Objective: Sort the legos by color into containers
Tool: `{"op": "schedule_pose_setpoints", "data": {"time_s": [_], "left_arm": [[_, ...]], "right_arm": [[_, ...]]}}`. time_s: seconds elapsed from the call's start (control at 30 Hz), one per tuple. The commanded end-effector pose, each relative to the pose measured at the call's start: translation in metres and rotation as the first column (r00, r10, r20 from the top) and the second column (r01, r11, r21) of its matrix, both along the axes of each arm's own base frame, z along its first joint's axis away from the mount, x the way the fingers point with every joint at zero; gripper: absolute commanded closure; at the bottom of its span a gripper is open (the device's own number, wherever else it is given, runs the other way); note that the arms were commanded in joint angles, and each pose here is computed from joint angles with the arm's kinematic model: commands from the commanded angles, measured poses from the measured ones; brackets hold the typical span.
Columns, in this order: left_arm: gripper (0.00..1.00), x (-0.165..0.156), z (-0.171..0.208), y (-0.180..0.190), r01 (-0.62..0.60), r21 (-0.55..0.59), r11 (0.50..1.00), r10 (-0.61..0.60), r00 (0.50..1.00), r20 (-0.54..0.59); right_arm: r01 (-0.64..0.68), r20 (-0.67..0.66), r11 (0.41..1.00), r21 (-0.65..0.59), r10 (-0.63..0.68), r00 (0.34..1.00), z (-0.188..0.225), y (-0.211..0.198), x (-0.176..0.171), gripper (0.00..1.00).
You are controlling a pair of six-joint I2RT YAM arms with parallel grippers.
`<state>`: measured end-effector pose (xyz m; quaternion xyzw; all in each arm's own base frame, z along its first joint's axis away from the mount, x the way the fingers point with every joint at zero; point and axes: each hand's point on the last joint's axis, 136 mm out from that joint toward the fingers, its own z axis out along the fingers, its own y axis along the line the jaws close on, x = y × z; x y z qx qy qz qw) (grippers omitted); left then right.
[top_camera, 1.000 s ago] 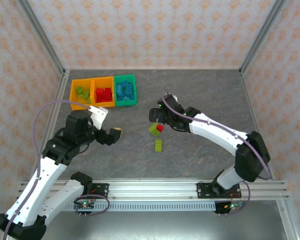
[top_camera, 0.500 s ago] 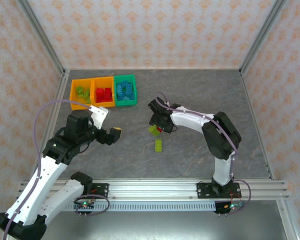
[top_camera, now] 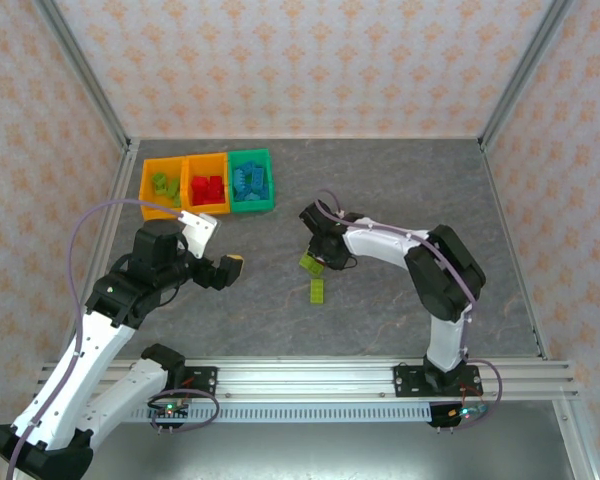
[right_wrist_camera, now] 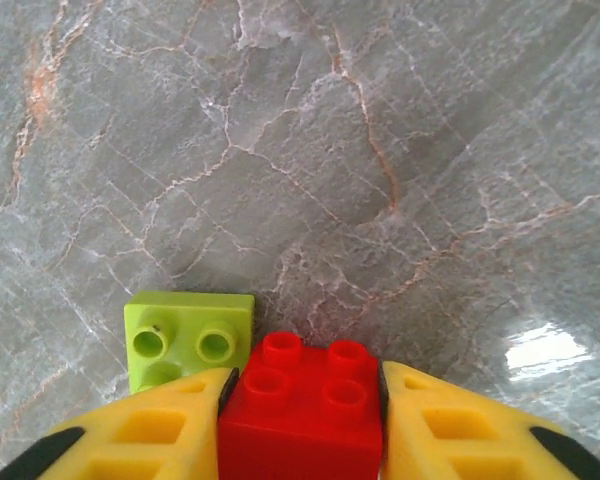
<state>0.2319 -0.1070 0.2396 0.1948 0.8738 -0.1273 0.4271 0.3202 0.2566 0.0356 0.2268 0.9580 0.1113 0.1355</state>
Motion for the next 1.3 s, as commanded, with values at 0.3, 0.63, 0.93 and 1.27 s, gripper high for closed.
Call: {"op": "schedule_pose_setpoints", "data": {"time_s": [0.3,0.63,0.93,1.27], "left_arm": [[0.0,0.008,0.01,0.042,-0.213,0.092,0.973,0.206,0.976,0.075],[0.0,0.003,0.022,0.07,-0.353,0.095,0.931,0.335,0.927,0.167],[0.0,0.007,0.017,0.069,-0.342,0.114,0.933,0.324,0.934,0.151],[0.0,0.009,0.015,0.068,-0.338,0.111,0.935,0.321,0.936,0.142]], "right_arm": [[-0.351,0.469,0.929,0.117,0.26,0.844,0.146,0.061,0.017,0.73],[-0.756,0.673,0.651,-0.063,0.587,0.45,0.184,0.201,0.059,0.72],[-0.749,0.634,0.63,-0.204,0.668,0.39,0.132,0.276,0.142,0.73],[-0.606,0.782,0.7,-0.378,0.592,0.195,0.15,0.298,0.185,0.74]]}}
